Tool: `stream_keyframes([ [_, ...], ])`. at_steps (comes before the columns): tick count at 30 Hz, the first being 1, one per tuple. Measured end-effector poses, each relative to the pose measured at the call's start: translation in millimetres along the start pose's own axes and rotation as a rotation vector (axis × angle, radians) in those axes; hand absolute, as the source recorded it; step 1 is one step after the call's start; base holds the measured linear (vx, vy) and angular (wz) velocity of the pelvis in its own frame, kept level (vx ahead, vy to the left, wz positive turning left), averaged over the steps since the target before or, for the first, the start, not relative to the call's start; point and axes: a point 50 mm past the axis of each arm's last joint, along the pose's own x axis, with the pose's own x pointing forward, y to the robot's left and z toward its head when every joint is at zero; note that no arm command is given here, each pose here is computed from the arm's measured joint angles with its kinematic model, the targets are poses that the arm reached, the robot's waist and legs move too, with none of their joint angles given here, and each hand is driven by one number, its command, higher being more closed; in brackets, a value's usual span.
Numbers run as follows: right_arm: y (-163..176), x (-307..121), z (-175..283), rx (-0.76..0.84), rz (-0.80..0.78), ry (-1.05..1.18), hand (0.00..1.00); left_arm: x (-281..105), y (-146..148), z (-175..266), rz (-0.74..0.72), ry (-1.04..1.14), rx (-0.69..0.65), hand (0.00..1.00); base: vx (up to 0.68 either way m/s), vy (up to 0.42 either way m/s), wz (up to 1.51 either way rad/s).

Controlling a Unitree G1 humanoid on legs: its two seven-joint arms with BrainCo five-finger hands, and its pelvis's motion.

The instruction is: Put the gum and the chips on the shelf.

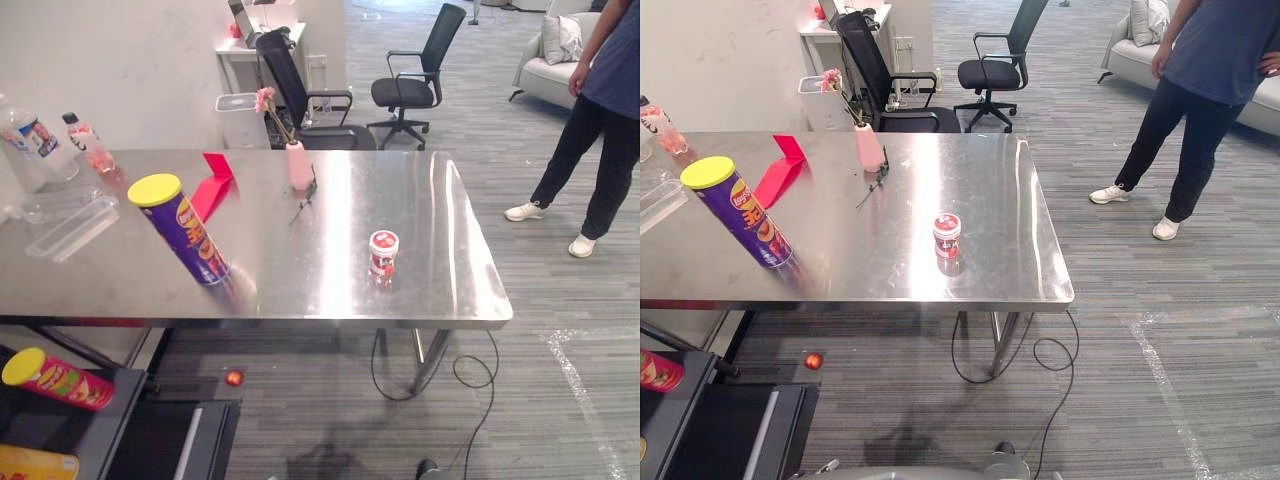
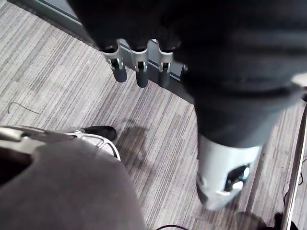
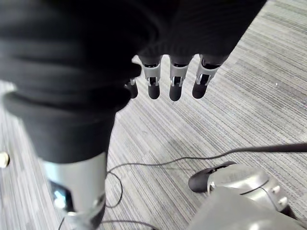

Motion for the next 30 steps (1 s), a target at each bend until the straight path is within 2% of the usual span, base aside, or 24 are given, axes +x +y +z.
stream_keyframes([
  [3, -14.0, 3.2, 6.4, 0.165, -0.108, 0.019, 0.0, -0.6, 0.9, 1.8, 0.005, -0.009, -0.028, 0.0, 0.08, 0.008, -0.07],
  [6, -28.3, 8.3, 38.8, 0.35, -0.186, -0.061, 0.0, -2.1, 5.2, 2.4, 0.014, -0.022, -0.053, 0.0, 0.05, 0.005, -0.05],
  [9, -53.9, 10.5, 96.3, 0.495, -0.237, -0.239, 0.0, -2.7, 10.1, 2.3, 0.026, -0.029, -0.045, 0.0, 0.03, 0.009, -0.04],
  [14, -67.4, -12.8, 193.3, 0.564, -0.201, -0.594, 0.0, -4.7, 12.7, -0.1, 0.011, -0.037, -0.037, 0.0, -0.01, -0.005, -0.06],
  [18, -55.3, -42.2, 248.7, 0.525, -0.115, -0.831, 0.0, -5.5, 12.2, -4.2, -0.002, -0.028, -0.027, 0.0, 0.0, -0.035, -0.02],
  [22, -41.4, -68.4, 281.5, 0.434, -0.014, -1.008, 0.0, -5.9, 10.5, -4.3, -0.009, -0.032, -0.003, 0.0, -0.01, -0.045, -0.04],
  [27, -9.4, -124.8, 315.8, 0.142, 0.199, -1.317, 0.0, -7.5, 9.8, -6.6, -0.015, -0.042, 0.036, 0.0, -0.01, -0.045, -0.09],
  [30, 20.2, -162.0, 321.3, -0.09, 0.395, -1.477, 0.0, -8.0, 9.7, -4.8, -0.016, -0.056, 0.064, 0.0, -0.03, -0.044, 0.0],
])
